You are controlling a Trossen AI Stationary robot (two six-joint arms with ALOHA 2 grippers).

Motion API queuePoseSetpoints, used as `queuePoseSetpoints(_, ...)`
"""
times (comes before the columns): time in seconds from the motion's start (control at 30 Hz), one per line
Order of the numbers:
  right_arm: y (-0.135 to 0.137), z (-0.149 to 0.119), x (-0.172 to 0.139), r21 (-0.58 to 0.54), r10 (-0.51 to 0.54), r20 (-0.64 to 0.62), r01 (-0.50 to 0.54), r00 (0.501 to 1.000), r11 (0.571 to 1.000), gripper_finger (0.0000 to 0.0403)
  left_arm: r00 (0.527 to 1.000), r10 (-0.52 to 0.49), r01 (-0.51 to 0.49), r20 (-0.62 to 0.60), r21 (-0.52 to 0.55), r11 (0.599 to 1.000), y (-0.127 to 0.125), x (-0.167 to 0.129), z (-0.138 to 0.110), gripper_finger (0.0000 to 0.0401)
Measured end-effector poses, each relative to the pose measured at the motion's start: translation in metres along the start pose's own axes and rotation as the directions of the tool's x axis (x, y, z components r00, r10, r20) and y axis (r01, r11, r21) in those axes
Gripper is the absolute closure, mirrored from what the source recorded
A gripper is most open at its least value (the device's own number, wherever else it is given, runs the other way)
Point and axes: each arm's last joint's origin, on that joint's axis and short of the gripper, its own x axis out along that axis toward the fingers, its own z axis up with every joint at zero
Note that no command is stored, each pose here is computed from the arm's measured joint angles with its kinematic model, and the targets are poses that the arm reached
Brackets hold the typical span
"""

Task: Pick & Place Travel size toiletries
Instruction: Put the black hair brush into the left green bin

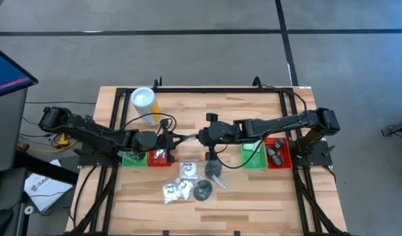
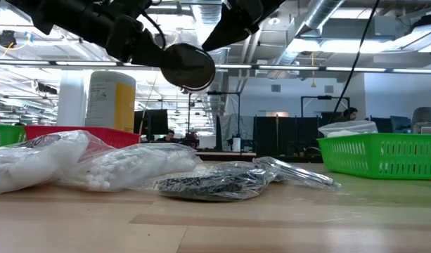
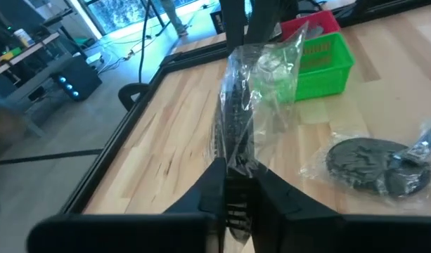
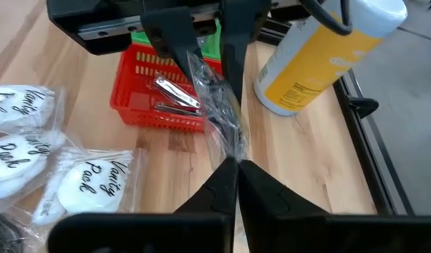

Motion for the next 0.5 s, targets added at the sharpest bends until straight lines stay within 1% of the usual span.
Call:
queuePoseSetpoints(0.2,-0.003,-0.002,0.001,0.002,-0.004,-0.015,0.004,1.0,1.0,0.0378,0.999,0.044,-0.044,-0.031,-0.018,0.999,-0.003,-0.003,-0.002,0.0382)
queuePoseSetpoints(0.33,-0.005,-0.007,0.002,0.004,-0.003,-0.058,0.004,0.998,1.0,0.036,0.993,0.077,-0.081,-0.09,-0.038,0.996,-0.004,-0.009,-0.006,0.0379)
queuePoseSetpoints(0.5,-0.008,-0.009,0.002,0.02,-0.005,-0.082,0.007,0.997,1.0,0.0347,0.985,0.066,-0.08,-0.157,-0.085,0.993,-0.003,-0.02,-0.011,0.0379)
